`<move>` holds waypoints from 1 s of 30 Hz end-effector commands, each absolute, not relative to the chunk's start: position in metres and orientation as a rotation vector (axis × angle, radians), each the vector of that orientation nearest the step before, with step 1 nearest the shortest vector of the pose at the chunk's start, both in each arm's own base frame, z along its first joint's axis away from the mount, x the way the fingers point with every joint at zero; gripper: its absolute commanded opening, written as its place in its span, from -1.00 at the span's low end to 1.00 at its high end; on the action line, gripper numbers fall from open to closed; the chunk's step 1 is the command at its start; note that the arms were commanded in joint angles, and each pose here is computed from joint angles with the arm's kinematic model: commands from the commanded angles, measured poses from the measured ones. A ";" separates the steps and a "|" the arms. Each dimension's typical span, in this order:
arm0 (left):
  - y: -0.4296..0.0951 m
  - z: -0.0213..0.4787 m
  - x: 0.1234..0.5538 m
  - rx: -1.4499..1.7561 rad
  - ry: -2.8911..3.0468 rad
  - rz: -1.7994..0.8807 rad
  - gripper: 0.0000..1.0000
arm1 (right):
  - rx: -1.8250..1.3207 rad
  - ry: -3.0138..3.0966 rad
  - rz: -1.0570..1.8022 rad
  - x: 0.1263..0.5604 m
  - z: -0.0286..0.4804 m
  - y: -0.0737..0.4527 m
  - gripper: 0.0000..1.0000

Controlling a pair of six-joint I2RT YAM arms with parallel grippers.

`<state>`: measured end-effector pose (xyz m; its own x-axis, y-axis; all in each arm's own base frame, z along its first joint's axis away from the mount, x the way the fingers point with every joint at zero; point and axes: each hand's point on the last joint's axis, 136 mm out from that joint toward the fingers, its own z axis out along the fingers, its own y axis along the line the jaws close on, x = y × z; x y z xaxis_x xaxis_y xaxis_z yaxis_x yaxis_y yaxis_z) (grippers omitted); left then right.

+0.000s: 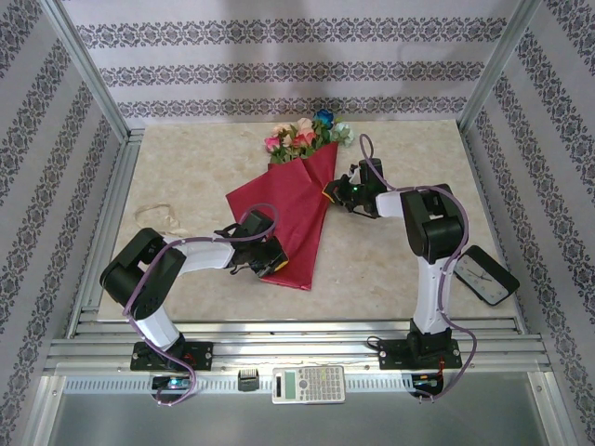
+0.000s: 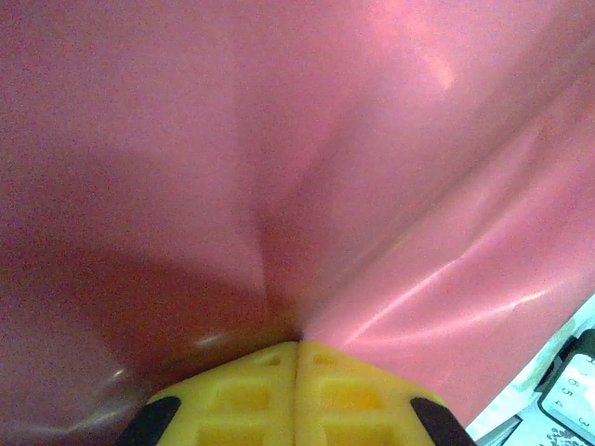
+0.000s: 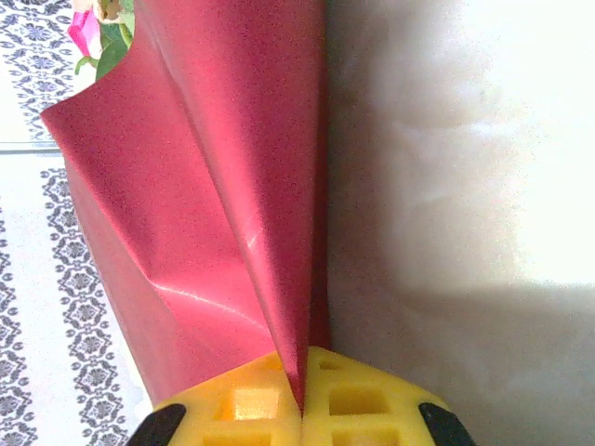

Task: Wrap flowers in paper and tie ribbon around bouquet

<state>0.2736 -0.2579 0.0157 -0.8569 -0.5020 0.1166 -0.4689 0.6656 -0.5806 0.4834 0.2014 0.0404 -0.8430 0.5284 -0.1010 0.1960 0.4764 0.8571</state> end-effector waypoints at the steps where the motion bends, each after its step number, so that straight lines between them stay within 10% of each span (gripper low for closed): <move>1: -0.217 -0.027 0.235 -0.945 2.990 -0.635 -0.88 | 0.625 2.294 1.282 0.513 0.052 0.191 -0.50; 7: -0.222 -0.026 0.238 -0.936 2.999 -0.656 -0.88 | 0.652 2.271 1.288 0.537 0.051 0.192 -0.32; 10: -0.224 -0.024 0.240 -0.934 2.998 -0.660 -0.88 | 0.666 2.256 1.291 0.549 0.051 0.190 -1.00; 14: -0.224 -0.023 0.240 -0.932 3.001 -0.659 -0.88 | 0.692 2.228 1.270 0.560 0.052 0.184 -1.00; 19: -0.225 -0.025 0.240 -0.930 3.005 -0.664 -0.88 | 0.721 2.207 1.272 0.575 0.050 0.182 -0.26; 24: -0.227 -0.028 0.241 -0.935 3.012 -0.677 -0.88 | 0.751 2.173 1.274 0.596 0.050 0.181 -0.98; 29: -0.229 -0.027 0.242 -0.935 3.010 -0.690 -0.89 | 0.768 2.137 1.265 0.611 0.054 0.176 -0.96; 30: -0.229 -0.027 0.242 -0.935 3.010 -0.693 -0.88 | 0.769 2.134 1.265 0.613 0.055 0.176 -0.66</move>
<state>0.2786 -0.2605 0.0153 -0.8578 -0.4959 0.1353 -0.4778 0.6721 -0.5657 0.5898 0.1902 0.0432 -0.7450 0.6576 -0.1120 0.2220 0.4026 0.8880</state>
